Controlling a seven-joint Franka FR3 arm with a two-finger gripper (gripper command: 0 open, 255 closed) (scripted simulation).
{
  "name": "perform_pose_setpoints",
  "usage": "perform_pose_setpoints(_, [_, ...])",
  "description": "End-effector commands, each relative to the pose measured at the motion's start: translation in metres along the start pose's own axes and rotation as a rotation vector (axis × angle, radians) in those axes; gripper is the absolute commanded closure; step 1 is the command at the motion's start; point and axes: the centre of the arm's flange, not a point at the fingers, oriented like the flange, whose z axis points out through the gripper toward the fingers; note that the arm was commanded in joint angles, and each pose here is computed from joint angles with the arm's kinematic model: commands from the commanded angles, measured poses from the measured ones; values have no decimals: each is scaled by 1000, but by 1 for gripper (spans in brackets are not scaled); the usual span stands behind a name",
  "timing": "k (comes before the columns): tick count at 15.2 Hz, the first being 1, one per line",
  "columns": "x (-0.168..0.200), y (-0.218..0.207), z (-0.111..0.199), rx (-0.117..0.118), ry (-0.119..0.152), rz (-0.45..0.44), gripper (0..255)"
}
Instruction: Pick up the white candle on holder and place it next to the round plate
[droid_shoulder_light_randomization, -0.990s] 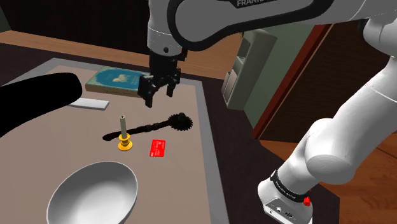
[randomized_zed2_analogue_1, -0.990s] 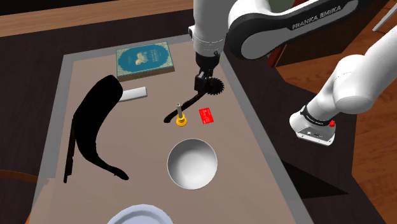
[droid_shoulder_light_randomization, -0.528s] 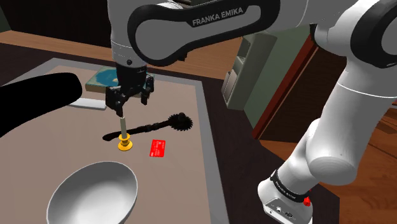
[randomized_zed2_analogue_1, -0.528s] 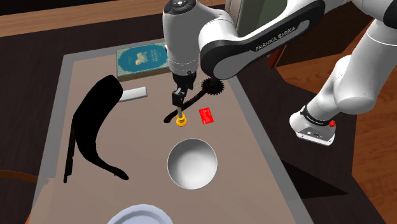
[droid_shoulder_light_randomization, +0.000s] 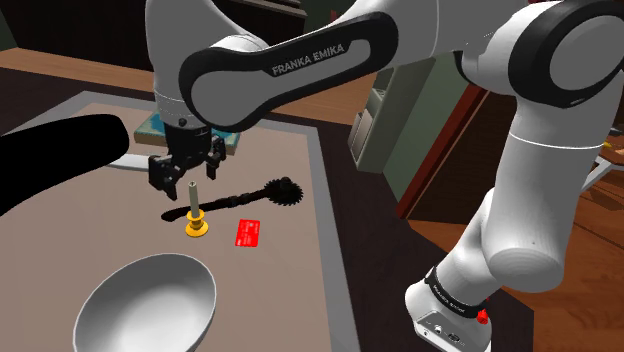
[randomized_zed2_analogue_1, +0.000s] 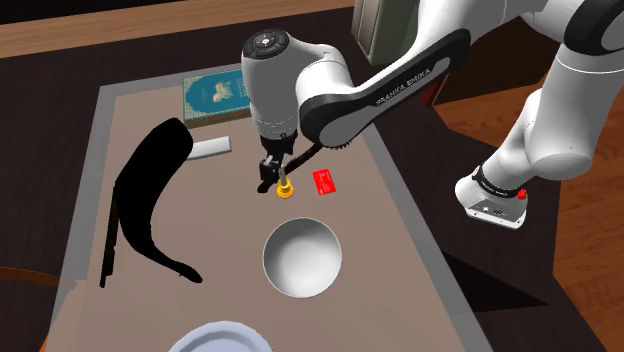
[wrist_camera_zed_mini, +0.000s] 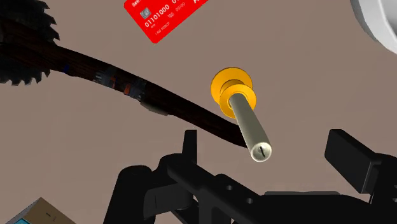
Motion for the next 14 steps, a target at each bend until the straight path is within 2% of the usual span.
perform_pose_setpoints(1, [0, 1, 10, 0, 1, 0, 0])
perform_pose_setpoints(9, [0, 1, 13, 0, 1, 0, 0])
perform_pose_setpoints(10, [0, 1, 13, 0, 1, 0, 255])
perform_pose_setpoints(14, [0, 1, 13, 0, 1, 0, 255])
